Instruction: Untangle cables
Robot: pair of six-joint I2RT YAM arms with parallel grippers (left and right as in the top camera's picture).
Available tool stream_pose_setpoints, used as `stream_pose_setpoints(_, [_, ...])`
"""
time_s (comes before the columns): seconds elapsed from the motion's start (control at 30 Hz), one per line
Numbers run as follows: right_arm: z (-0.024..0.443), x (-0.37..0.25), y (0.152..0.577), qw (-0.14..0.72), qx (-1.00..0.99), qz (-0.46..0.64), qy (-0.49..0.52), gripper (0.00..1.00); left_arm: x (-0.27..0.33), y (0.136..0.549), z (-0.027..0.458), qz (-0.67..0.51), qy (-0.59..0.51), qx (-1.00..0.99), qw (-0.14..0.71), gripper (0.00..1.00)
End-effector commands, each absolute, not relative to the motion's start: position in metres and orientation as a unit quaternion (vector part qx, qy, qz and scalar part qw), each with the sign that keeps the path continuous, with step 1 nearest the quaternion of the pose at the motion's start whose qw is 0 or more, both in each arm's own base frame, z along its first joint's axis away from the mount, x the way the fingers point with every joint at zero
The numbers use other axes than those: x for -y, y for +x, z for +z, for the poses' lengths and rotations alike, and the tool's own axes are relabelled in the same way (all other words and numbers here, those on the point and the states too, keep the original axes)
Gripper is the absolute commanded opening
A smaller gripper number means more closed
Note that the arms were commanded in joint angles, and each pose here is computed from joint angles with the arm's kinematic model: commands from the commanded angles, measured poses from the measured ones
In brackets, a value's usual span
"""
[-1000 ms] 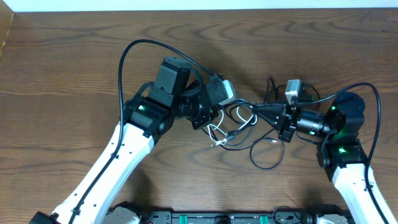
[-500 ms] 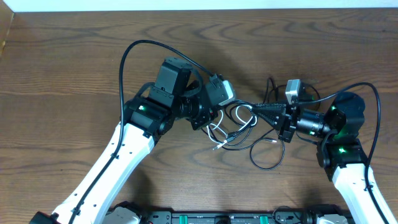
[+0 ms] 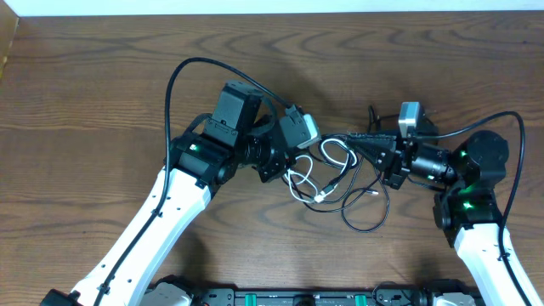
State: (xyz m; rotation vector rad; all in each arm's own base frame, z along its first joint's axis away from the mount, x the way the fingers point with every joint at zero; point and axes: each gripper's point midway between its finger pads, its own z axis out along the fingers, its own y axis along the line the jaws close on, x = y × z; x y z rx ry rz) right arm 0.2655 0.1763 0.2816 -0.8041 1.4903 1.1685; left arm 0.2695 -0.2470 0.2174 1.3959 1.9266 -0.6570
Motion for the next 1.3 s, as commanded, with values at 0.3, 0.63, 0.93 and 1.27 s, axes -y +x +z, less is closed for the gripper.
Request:
stream_pose_setpoints(0.3, [0.296, -0.175, 0.268, 0.534, -0.609, 0.484, -0.332, 0.01, 0.231, 0.267, 0.207, -0.215, 0.528, -0.764, 0.302, 0.07])
stream_pose_setpoints(0.63, [0.297, -0.170, 0.279, 0.571, -0.604, 0.443, -0.336, 0.01, 0.231, 0.265, 0.206, -0.216, 0.528, -0.766, 0.297, 0.08])
stream_pose_setpoints(0.93, [0.289, -0.167, 0.287, 0.603, -0.596, 0.385, -0.365, 0.01, 0.231, 0.265, 0.206, -0.216, 0.528, -0.765, 0.298, 0.08])
stream_pose_setpoints(1.27, [0.269, -0.174, 0.279, 0.556, -0.625, 0.414, -0.359, 0.02, 0.243, 0.269, 0.219, -0.240, 0.535, -0.741, 0.326, 0.08])
